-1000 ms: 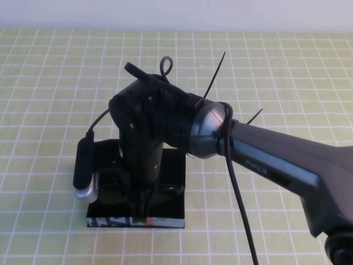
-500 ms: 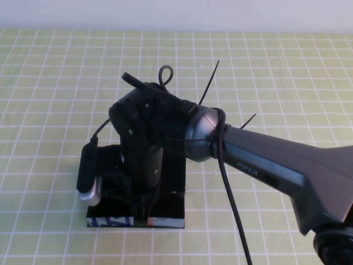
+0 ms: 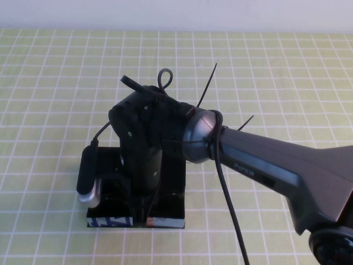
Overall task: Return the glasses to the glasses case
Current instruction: Place the glasses in the glasses case
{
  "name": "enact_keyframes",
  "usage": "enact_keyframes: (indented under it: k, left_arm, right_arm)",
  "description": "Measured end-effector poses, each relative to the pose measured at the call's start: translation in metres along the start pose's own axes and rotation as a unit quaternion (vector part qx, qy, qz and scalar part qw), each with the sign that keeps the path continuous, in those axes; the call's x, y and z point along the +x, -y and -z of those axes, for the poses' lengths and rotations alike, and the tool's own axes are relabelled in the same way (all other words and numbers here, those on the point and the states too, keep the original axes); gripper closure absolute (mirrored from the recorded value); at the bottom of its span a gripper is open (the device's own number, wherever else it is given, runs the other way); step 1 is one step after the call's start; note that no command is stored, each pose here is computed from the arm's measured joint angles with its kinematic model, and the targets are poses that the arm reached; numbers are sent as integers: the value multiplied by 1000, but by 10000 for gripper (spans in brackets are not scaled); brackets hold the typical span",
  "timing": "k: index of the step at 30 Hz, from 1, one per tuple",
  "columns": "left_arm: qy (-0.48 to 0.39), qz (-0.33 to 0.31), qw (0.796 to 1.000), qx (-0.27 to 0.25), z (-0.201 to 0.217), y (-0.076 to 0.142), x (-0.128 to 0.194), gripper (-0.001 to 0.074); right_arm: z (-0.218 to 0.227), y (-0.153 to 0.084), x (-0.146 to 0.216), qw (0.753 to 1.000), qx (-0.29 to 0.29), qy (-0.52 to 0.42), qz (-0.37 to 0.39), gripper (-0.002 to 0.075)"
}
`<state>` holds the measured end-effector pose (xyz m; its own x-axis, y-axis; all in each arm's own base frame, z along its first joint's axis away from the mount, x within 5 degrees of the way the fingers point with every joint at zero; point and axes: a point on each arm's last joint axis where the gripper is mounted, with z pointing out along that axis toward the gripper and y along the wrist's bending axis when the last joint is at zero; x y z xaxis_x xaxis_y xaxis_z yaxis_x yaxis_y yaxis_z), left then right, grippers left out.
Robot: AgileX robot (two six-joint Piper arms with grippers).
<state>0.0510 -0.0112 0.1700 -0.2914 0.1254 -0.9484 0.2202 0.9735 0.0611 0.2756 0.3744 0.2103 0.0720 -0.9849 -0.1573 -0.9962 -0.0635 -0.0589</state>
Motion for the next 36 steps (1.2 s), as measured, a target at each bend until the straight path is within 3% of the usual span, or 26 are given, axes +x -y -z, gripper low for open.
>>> enact_keyframes:
  k: [36]
  left_arm:
    - [0,0,1000,0,0,0,0,738]
  right_arm:
    - [-7,3,-4,1000,-9,8,-22,661]
